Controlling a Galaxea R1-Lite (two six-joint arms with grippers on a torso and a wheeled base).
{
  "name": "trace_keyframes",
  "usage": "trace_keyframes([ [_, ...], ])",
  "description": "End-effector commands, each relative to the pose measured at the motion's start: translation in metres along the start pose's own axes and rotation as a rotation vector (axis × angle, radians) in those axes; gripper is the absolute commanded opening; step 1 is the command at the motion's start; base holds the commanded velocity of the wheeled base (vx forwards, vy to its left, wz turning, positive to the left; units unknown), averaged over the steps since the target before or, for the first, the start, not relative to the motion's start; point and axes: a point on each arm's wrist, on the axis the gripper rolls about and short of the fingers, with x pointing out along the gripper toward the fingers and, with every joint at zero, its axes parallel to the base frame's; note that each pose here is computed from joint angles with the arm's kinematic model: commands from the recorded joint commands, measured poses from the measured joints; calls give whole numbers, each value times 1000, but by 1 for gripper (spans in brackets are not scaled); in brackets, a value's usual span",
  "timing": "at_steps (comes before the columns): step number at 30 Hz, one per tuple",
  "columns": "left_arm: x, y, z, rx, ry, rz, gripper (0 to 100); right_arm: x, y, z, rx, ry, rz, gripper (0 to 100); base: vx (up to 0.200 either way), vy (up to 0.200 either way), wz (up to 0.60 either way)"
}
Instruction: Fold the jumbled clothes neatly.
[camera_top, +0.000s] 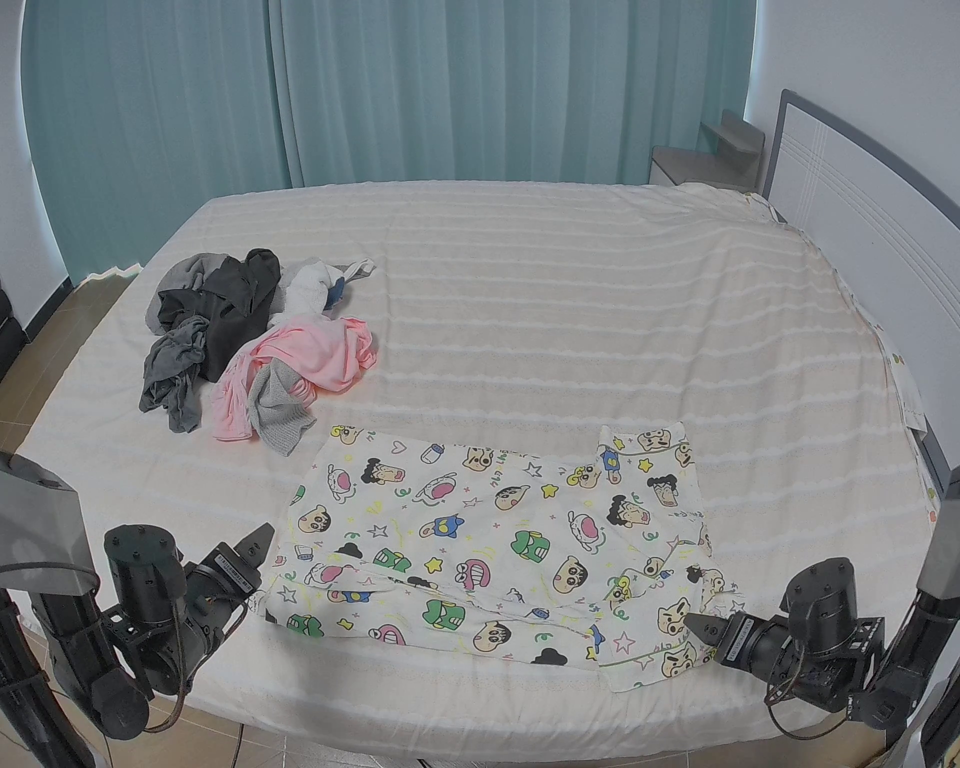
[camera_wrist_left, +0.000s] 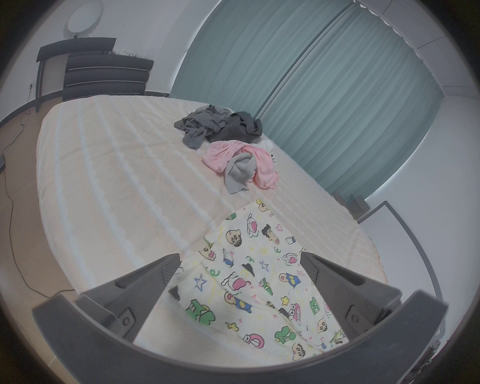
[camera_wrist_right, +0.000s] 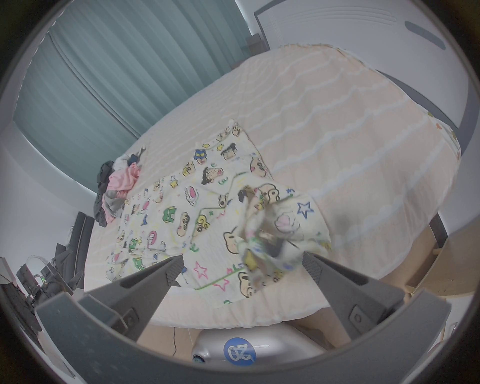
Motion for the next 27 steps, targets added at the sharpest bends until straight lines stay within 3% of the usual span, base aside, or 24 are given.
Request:
trace_keyframes([
  [1,-5,-9,12,-20,-59,-58,100,-21,3,11,6,-64,63,100,0,0,0],
  [7,3,-15,16,-27,-82,-80,100,-25,4,24,-21,-132,86,100,200,0,0],
  [11,10,-20,16,21,-91,-96,100,-20,6,41,-28,-194,81,100,200,0,0],
  [16,19,-22,13,58,-72,-113,100,-15,6,47,-29,-202,76,100,200,0,0],
  [23,46,-24,13,166,-49,-154,100,-14,8,49,-59,-199,96,100,0,0,0],
  [27,76,-26,13,231,-29,-136,100,-13,11,52,-80,-211,102,100,0,0,0],
])
